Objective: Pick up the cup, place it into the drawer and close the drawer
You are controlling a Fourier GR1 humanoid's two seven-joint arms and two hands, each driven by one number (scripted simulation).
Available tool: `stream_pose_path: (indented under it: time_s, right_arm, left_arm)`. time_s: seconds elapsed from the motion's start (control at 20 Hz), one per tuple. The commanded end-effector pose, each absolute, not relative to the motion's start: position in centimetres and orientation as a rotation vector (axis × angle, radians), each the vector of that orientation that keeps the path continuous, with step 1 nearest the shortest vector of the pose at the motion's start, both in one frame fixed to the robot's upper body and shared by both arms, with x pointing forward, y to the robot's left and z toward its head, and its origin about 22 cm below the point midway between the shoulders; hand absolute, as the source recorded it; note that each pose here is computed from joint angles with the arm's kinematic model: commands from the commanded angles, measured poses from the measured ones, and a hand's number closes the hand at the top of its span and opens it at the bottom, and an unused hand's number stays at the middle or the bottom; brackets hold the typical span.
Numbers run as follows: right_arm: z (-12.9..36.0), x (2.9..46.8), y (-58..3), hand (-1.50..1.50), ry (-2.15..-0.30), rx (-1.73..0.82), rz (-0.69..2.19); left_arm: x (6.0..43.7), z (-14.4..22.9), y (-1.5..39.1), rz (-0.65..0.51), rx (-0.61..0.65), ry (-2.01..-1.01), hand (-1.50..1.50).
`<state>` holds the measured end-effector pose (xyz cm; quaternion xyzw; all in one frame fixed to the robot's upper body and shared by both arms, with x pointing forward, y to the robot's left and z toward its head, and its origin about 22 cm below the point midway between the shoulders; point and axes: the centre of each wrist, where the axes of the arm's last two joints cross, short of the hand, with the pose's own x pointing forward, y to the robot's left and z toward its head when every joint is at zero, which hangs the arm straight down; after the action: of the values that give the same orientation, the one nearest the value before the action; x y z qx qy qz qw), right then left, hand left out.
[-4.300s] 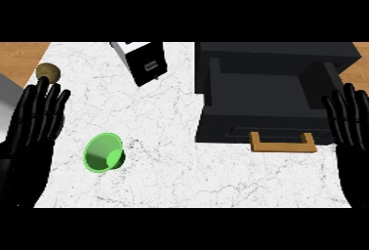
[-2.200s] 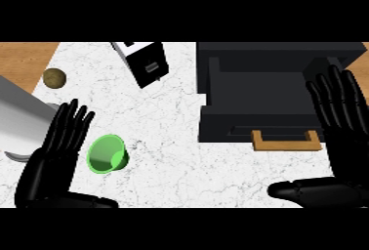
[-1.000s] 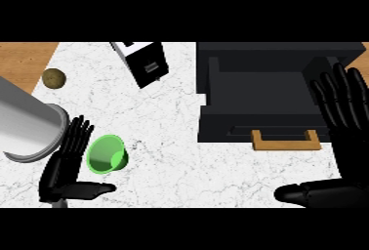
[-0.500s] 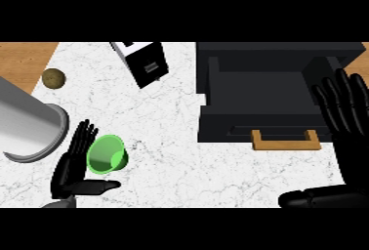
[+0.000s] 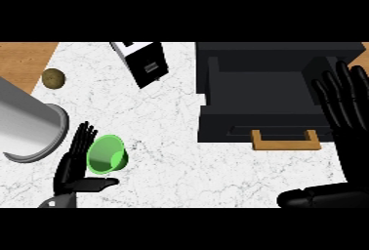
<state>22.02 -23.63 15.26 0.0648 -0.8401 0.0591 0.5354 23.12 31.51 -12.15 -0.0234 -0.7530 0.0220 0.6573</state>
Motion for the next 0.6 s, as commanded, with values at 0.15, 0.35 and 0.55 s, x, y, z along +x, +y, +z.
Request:
stream_pose_path:
  time_s: [0.15,0.35,0.55]
  right_arm:
    - [14.4,21.9,-23.0,-1.50,-1.994,0.142,0.167]
    - [15.3,20.8,-23.9,-1.50,-2.006,0.162,0.133]
    - [14.1,21.1,-24.2,-1.50,-2.002,0.169,0.142]
  left_arm:
    - [22.5,-13.7,31.6,0.021,-0.080,-1.701,-1.50]
    - [24.0,-13.5,33.3,0.049,-0.117,-1.714,-1.50]
    - [24.6,-14.5,30.5,0.047,-0.168,-1.701,-1.50]
